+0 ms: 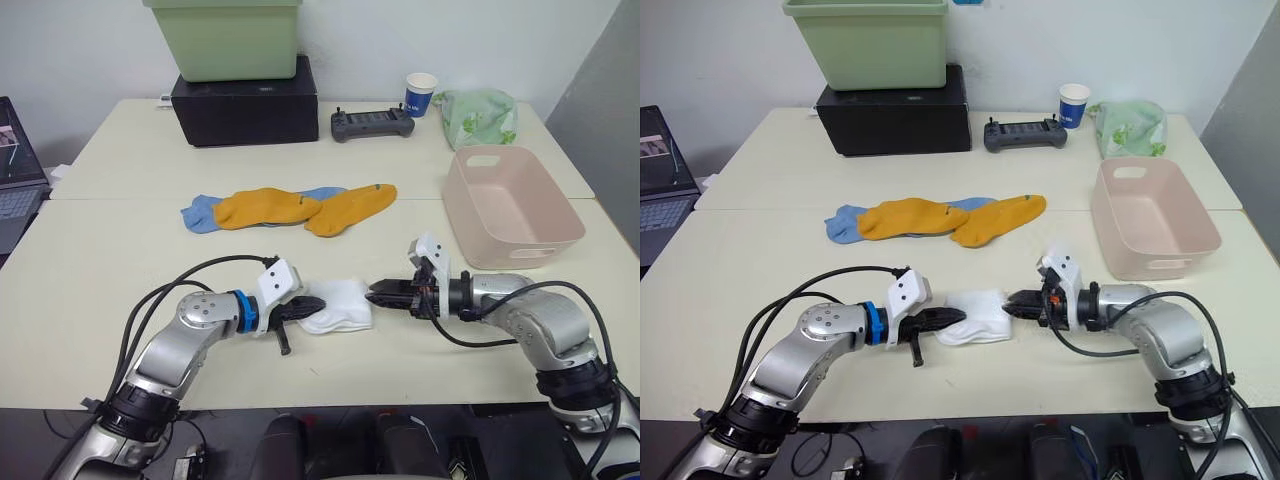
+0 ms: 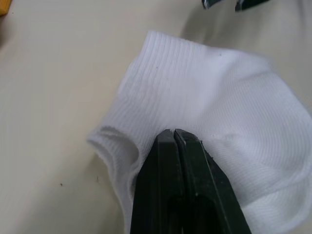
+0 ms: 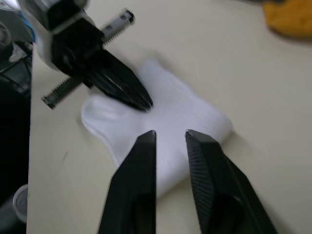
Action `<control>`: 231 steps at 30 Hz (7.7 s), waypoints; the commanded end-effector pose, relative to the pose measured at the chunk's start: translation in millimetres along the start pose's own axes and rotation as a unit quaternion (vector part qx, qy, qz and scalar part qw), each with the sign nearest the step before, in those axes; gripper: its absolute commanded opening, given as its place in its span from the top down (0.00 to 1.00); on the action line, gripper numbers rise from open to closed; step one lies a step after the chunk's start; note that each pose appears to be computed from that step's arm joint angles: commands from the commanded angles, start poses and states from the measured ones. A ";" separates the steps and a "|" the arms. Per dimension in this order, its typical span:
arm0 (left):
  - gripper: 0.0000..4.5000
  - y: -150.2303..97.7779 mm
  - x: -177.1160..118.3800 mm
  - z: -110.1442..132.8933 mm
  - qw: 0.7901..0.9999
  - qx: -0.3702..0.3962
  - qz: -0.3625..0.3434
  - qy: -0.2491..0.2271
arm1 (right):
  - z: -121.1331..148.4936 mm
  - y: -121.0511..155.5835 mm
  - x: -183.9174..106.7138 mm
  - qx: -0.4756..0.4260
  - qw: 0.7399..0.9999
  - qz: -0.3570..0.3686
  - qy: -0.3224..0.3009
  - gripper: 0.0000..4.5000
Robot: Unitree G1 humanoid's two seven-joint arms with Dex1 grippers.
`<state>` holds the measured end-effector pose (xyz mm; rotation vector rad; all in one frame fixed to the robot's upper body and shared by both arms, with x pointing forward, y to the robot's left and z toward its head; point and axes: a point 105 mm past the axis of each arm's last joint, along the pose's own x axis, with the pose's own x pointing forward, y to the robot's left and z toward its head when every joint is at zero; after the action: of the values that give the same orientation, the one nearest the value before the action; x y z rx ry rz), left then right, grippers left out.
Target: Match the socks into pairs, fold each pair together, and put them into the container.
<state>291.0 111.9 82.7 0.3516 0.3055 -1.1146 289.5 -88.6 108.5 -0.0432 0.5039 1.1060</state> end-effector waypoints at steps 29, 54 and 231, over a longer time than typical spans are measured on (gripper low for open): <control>1.00 -2.4 -11.8 -6.4 1.000 -0.008 0.013 0.003 | 2.3 9.8 55.1 0.330 0.943 0.026 -0.006 0.71; 0.01 8.1 -11.7 218.7 0.960 0.078 -0.041 -0.267 | 157.8 -70.6 -136.4 -0.222 0.914 -0.314 -0.128 1.00; 0.99 -16.3 -43.5 -1.9 0.983 0.182 0.018 0.001 | -4.2 -32.6 -7.9 -0.014 0.985 -0.155 -0.074 0.00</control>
<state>263.0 145.5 88.4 0.6721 0.1424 -1.1179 311.0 -111.8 96.3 -0.1104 0.3167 0.8128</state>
